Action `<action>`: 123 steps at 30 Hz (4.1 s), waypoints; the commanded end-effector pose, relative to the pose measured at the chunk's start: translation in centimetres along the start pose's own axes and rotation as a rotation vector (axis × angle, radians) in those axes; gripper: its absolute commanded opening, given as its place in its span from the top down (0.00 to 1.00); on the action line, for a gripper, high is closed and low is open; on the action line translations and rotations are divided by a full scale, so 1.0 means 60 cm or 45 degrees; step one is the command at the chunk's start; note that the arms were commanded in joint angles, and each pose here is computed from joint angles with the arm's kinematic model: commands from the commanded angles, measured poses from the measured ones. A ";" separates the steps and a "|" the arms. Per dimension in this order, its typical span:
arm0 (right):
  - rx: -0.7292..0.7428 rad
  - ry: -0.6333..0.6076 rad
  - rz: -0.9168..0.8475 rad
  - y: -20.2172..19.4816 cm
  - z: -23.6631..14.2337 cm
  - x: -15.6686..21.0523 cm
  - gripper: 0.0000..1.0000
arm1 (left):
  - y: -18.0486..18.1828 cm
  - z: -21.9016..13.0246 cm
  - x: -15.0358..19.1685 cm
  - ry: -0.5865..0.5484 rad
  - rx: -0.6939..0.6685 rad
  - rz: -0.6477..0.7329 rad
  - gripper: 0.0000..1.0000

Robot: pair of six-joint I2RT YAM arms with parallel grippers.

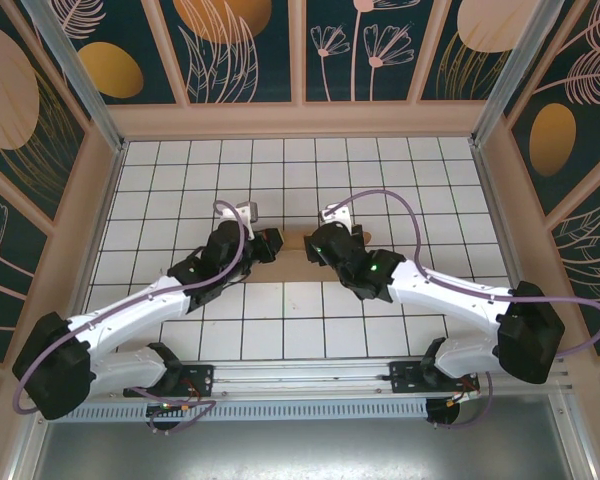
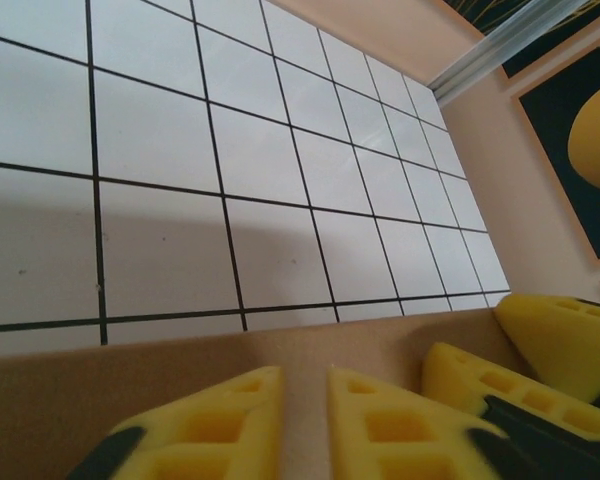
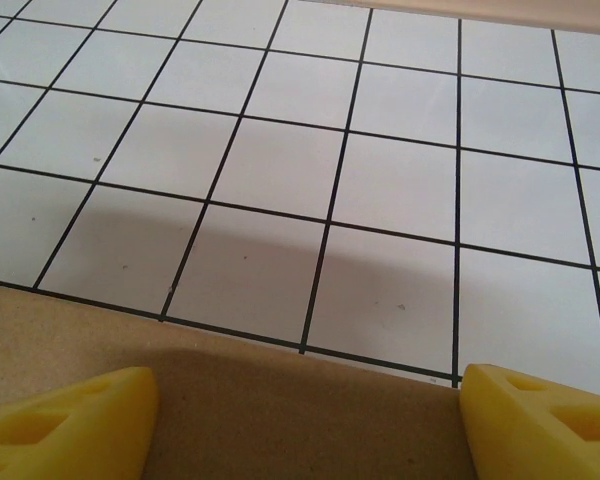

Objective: Fold the paper box

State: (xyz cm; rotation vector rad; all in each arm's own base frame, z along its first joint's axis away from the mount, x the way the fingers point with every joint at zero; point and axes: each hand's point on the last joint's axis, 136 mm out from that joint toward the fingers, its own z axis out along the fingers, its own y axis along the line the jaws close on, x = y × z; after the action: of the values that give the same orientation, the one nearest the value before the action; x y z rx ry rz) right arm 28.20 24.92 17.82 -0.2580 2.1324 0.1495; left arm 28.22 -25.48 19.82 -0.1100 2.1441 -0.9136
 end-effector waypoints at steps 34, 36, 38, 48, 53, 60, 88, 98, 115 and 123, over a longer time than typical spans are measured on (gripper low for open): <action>0.021 0.210 -0.113 -0.005 0.003 0.107 0.22 | 0.113 -0.060 -0.017 -0.111 -0.234 -0.021 0.16; 0.010 0.211 -0.116 -0.002 0.002 0.107 0.22 | 0.097 -0.056 -0.010 -0.098 -0.142 -0.041 0.16; -0.001 0.212 -0.117 0.001 0.002 0.106 0.22 | 0.080 -0.056 -0.006 -0.094 -0.051 -0.060 0.16; -0.002 0.201 -0.122 0.003 0.001 0.093 0.23 | 0.084 -0.085 -0.020 -0.149 -0.082 -0.001 0.16; 0.004 0.161 -0.111 0.003 -0.004 0.064 0.21 | 0.093 -0.100 -0.031 -0.180 -0.146 0.015 0.16; 0.010 0.117 -0.095 0.004 -0.012 0.027 0.19 | 0.088 -0.104 -0.046 -0.208 -0.161 0.022 0.14; -0.303 -0.274 0.015 0.007 -0.134 -0.262 0.29 | 0.001 -0.277 -0.256 -0.727 -0.379 0.541 0.02; -0.613 -0.667 -0.571 0.055 -0.238 -0.253 0.45 | -0.079 -0.279 -0.203 -0.597 -0.093 1.216 0.02; -0.794 -0.698 -1.126 -0.057 -0.226 -0.141 0.56 | 0.006 -0.203 -0.088 -0.175 0.019 1.777 0.17; -0.859 -0.590 -1.081 -0.083 -0.174 -0.140 0.54 | 0.051 -0.161 -0.093 -0.061 0.237 1.664 0.16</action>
State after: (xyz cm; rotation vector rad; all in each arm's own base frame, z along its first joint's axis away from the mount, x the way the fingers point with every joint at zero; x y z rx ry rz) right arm 25.87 18.41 29.37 -1.3042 1.3846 0.3198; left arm 26.95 -13.81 25.22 1.1003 1.6550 -0.1322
